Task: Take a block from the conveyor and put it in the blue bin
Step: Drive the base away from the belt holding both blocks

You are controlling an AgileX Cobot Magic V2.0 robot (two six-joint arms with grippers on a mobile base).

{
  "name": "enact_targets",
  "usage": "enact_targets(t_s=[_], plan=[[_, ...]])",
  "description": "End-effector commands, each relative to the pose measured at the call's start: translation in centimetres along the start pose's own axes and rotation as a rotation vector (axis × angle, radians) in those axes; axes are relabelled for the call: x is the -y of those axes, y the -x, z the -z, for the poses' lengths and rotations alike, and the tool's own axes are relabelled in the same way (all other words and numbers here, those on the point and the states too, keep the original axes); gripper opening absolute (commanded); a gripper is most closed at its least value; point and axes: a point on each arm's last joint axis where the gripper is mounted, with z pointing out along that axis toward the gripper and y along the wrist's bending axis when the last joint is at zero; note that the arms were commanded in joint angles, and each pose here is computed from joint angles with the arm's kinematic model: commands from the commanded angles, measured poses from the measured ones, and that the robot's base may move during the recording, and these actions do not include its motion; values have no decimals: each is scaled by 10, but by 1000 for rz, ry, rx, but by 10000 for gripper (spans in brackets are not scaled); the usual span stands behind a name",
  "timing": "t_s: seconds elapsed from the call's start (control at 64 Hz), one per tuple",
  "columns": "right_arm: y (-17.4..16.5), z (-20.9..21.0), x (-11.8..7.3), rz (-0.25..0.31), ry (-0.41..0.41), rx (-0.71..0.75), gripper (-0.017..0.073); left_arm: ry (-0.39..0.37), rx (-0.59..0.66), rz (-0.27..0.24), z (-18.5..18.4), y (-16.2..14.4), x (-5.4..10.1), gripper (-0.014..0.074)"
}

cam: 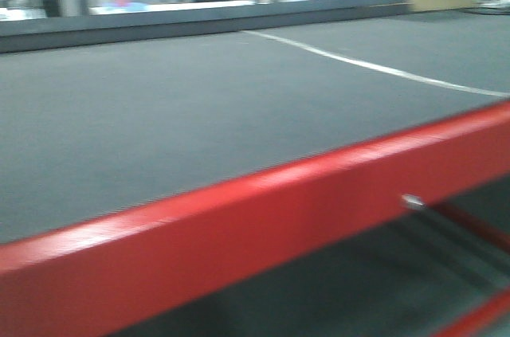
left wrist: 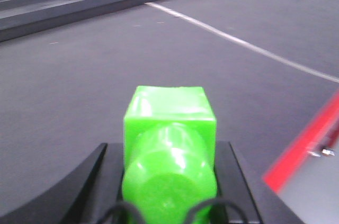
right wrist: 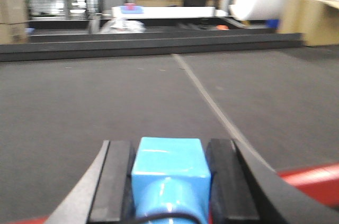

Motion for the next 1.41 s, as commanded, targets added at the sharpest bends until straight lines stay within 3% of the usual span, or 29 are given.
enact_targets(t_s=[0.0,1.391], plan=[[1,0,1,11,-7,18,-162,-7,33,8,2,3,1,-111],[1,0,1,11,-7,18,-162,-7,33,8,2,3,1,-111]])
